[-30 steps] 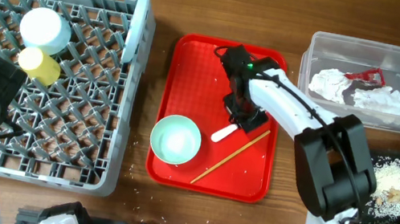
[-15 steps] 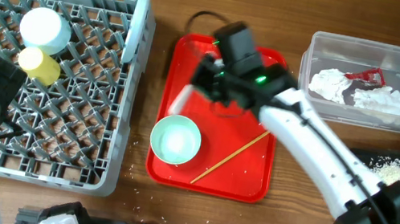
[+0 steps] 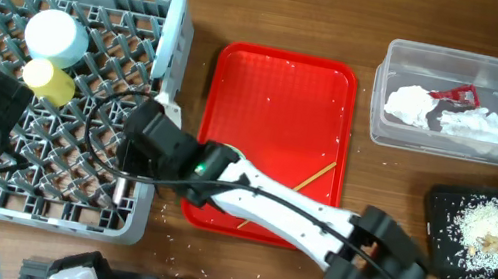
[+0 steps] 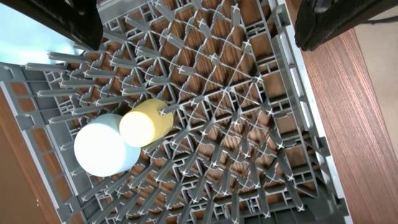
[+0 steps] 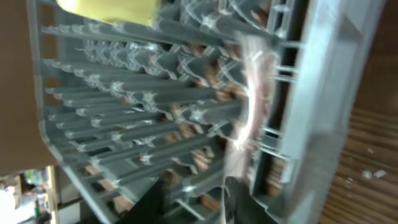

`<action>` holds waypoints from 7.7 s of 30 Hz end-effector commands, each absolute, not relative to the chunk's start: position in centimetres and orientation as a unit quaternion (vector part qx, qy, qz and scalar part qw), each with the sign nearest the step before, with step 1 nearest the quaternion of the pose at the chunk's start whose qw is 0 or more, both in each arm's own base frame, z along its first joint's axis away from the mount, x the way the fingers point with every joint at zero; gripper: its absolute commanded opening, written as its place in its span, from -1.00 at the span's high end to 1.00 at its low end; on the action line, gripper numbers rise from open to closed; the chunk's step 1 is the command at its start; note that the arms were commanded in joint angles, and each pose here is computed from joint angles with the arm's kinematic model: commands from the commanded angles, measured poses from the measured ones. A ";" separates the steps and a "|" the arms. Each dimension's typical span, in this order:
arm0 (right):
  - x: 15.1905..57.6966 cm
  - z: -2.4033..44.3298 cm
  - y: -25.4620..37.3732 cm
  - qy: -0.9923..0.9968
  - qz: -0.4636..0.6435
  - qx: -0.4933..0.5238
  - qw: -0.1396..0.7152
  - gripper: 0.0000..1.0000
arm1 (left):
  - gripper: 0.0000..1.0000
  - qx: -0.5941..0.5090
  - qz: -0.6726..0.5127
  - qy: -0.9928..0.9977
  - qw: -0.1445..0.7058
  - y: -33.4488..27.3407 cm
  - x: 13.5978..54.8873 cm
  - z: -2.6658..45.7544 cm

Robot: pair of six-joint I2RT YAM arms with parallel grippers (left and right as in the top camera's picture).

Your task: Sort waste into correct bins and load items into the dishwasher rack

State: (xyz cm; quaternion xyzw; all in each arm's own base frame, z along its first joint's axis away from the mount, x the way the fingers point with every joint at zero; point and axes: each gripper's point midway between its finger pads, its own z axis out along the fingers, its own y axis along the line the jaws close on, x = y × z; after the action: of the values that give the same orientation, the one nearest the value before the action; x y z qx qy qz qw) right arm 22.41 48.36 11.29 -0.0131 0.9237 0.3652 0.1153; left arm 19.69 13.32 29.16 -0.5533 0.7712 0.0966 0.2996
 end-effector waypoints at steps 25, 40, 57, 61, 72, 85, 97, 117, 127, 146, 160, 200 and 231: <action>23.9 7.4 15.2 0.943 0.033 0.327 0.048 0.07 | -1.00 -0.563 0.101 0.760 0.308 13.7 19.5 29.6; 22.8 -2.3 16.3 0.939 0.011 0.343 -0.029 0.43 | -1.00 -0.563 0.101 0.760 0.308 13.7 19.5 29.6; 27.1 13.5 25.9 0.938 0.288 0.187 0.051 0.91 | -1.00 -0.563 0.101 0.760 0.308 13.7 19.5 29.6; 26.9 16.5 32.2 0.915 0.378 0.105 0.096 0.91 | -1.00 -0.563 0.101 0.760 0.308 13.7 19.5 29.6; 21.9 13.7 46.5 0.866 0.474 -0.075 0.141 0.91 | -1.00 -0.563 0.101 0.760 0.308 13.7 19.5 29.6; 22.9 14.1 46.6 0.862 0.473 -0.068 0.169 -0.01 | -1.00 -0.563 0.101 0.760 0.308 13.7 19.5 29.6; 26.3 24.1 38.5 0.868 0.428 -0.065 0.242 -0.36 | -1.00 -0.563 0.101 0.760 0.308 13.7 19.5 29.6; 25.1 25.5 5.1 0.895 0.082 0.301 0.318 -1.00 | -1.00 -0.563 0.101 0.760 0.308 13.7 19.5 29.6; 24.3 24.6 -0.7 0.872 -0.006 0.378 0.310 -0.99 | -1.00 -0.563 0.101 0.760 0.308 13.7 19.5 29.6; 24.3 24.6 -0.7 0.873 -0.006 0.378 0.309 -1.00 | -0.99 -0.306 -0.299 0.895 0.129 -5.5 20.5 28.3; 24.3 24.6 -0.7 0.873 -0.006 0.378 0.309 -0.99 | -0.61 -0.082 -0.217 0.970 0.066 -16.4 19.7 22.9; 24.3 24.6 -0.7 0.873 -0.006 0.378 0.309 -0.99 | 0.22 0.009 0.063 0.997 0.039 -25.2 22.7 3.0; 24.3 24.6 -0.7 0.873 -0.006 0.378 0.309 -1.00 | 0.92 0.026 0.011 0.998 0.064 -25.6 22.5 12.3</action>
State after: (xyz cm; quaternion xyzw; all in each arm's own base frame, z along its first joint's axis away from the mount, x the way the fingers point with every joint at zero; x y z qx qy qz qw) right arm 24.14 -0.29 24.39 0.3717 0.8774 0.0034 0.3033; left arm 21.74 -24.35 6.55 -0.0053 0.9972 0.0728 0.0162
